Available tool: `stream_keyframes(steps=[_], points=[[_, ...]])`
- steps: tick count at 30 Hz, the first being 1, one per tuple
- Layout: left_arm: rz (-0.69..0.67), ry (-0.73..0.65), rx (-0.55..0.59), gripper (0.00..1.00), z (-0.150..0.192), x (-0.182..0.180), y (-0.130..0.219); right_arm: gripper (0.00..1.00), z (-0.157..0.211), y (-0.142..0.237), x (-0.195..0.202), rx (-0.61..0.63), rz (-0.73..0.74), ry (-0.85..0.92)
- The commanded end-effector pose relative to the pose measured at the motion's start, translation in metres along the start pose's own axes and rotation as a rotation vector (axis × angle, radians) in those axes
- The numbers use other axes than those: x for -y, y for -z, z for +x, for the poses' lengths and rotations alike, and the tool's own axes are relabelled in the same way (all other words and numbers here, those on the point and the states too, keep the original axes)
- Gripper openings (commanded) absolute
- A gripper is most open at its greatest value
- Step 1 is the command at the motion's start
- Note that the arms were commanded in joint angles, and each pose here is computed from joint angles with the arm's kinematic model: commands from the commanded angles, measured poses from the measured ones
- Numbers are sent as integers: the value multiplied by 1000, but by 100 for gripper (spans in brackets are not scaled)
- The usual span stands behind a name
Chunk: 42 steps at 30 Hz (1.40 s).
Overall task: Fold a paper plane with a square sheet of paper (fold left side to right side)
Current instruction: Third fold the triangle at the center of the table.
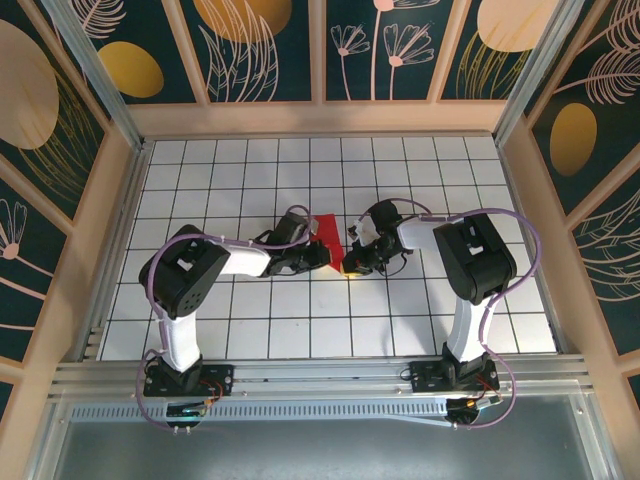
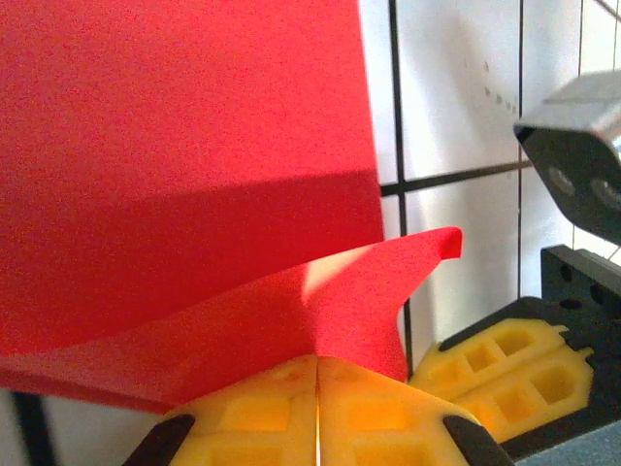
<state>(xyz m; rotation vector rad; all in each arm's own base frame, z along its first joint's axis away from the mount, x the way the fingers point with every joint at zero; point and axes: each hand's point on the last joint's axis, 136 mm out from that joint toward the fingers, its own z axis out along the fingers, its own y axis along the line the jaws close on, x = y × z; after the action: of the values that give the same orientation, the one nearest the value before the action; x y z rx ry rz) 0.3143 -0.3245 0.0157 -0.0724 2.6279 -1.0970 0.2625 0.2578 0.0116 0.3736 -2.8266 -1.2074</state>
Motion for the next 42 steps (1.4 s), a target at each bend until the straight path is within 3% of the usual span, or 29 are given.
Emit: stream_keyframes(steps=[1, 27, 32, 37, 42], points=[[-117, 52, 71, 9, -13, -41, 11, 0, 51, -19, 60, -150, 212, -134], [-201, 80, 181, 9, -55, -80, 46, 0, 48, -19, 57, -144, 201, -129], [-176, 29, 225, 8, -65, -62, 63, 0, 45, -19, 55, -138, 196, -127], [-54, -68, 231, 7, -63, -23, 73, 0, 43, -19, 54, -134, 195, -121], [43, -183, 134, 7, -44, 27, 48, 0, 44, -19, 55, -136, 199, -125]])
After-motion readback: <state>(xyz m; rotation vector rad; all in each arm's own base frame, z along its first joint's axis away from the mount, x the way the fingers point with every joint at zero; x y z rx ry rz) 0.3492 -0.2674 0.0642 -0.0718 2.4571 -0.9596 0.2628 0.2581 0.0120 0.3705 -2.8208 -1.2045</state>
